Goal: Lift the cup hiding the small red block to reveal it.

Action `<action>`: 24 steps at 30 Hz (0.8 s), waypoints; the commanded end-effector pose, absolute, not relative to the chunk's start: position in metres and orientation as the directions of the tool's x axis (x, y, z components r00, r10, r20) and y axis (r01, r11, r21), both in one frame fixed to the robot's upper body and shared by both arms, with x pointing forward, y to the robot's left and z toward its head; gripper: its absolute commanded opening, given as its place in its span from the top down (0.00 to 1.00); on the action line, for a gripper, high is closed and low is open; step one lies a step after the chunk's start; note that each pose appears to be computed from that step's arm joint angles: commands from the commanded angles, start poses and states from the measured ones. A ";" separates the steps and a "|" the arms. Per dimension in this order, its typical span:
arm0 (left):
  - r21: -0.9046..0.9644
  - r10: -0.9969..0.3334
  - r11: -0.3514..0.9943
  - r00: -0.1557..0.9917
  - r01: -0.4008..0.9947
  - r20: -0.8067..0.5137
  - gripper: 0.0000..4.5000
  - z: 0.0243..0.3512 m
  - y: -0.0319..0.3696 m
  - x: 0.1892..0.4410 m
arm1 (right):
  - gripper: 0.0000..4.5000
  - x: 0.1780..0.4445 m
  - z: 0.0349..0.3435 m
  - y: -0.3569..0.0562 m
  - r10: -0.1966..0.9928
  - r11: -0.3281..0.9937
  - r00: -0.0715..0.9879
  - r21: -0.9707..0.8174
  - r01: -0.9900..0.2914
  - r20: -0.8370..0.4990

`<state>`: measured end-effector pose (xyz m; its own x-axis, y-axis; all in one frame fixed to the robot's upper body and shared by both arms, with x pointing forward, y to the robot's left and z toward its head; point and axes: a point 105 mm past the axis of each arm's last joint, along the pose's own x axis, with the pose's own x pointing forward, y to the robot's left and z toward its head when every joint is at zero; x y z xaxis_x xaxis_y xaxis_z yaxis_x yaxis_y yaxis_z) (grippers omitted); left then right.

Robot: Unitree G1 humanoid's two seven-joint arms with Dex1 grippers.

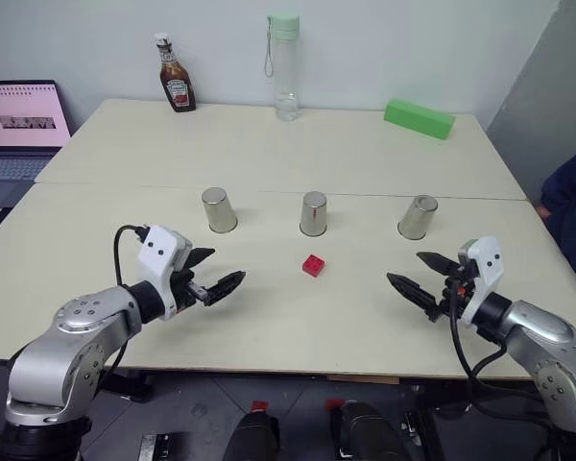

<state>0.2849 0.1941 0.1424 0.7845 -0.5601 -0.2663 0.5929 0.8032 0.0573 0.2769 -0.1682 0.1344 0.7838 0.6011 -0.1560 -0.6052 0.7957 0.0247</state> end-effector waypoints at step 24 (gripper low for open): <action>0.058 -0.634 0.748 0.738 0.661 -0.232 0.01 0.151 0.175 0.283 | 0.00 0.276 0.154 -0.157 0.606 0.793 0.791 -0.011 -0.609 -0.081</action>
